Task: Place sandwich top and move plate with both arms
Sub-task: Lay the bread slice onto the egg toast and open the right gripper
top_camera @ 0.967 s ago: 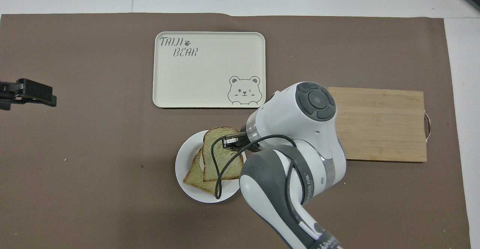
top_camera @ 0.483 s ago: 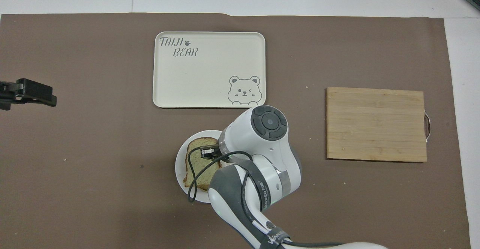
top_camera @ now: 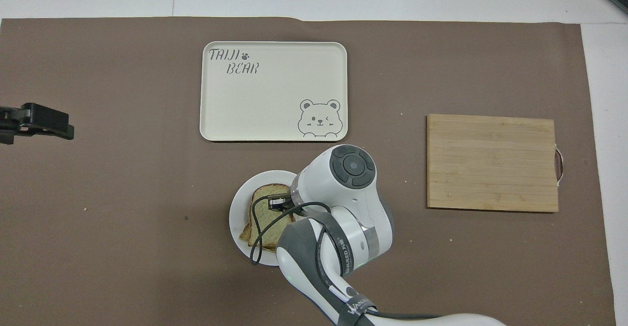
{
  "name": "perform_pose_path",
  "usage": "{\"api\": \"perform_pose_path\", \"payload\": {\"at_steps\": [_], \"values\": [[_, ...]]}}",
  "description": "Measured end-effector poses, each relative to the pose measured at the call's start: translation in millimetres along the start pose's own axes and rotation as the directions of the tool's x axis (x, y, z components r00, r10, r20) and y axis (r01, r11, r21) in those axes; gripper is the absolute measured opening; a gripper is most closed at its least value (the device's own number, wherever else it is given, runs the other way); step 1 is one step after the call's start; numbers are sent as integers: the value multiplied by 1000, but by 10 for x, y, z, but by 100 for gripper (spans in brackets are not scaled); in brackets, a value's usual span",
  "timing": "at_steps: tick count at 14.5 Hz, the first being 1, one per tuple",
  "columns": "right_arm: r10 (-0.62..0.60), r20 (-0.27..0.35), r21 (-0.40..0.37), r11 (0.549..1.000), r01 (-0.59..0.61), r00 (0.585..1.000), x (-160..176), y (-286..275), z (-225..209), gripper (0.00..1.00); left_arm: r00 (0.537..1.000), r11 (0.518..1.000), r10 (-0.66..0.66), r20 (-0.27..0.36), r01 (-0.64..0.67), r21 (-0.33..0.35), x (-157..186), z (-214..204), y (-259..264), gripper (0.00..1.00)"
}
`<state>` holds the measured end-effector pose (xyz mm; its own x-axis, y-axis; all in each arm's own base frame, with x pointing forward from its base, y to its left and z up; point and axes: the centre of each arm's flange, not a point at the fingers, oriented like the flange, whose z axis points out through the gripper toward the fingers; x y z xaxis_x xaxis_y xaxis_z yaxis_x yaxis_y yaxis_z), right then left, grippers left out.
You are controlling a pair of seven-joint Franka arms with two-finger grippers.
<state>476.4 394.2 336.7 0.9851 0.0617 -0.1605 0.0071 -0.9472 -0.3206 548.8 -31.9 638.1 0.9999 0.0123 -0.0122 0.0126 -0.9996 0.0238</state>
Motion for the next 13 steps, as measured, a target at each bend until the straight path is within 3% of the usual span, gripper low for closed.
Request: {"api": "perform_pose_path", "payload": {"at_steps": [3,4,8,11,12,13], "values": [[2,1,-1,1000,-2,1000,-2,12,14,13,1000,1000,0,0,0,0,0,0,0,100],[3,-3,0,1000,-3,1000,4,16,9,18,1000,1000,0,0,0,0,0,0,0,100],[-4,-38,-5,1000,4,999,76,38,-47,62,1000,1000,0,0,0,0,0,0,0,100],[-40,-102,-47,998,35,994,214,110,-200,93,1000,1000,0,0,0,0,0,0,1,100],[-45,-124,-57,998,38,991,278,155,-300,100,1000,1000,1,0,-1,-1,-1,0,8,100],[-49,-147,-66,997,39,988,340,211,-420,100,1000,1000,5,0,-5,-1,-2,1,30,100]]}}
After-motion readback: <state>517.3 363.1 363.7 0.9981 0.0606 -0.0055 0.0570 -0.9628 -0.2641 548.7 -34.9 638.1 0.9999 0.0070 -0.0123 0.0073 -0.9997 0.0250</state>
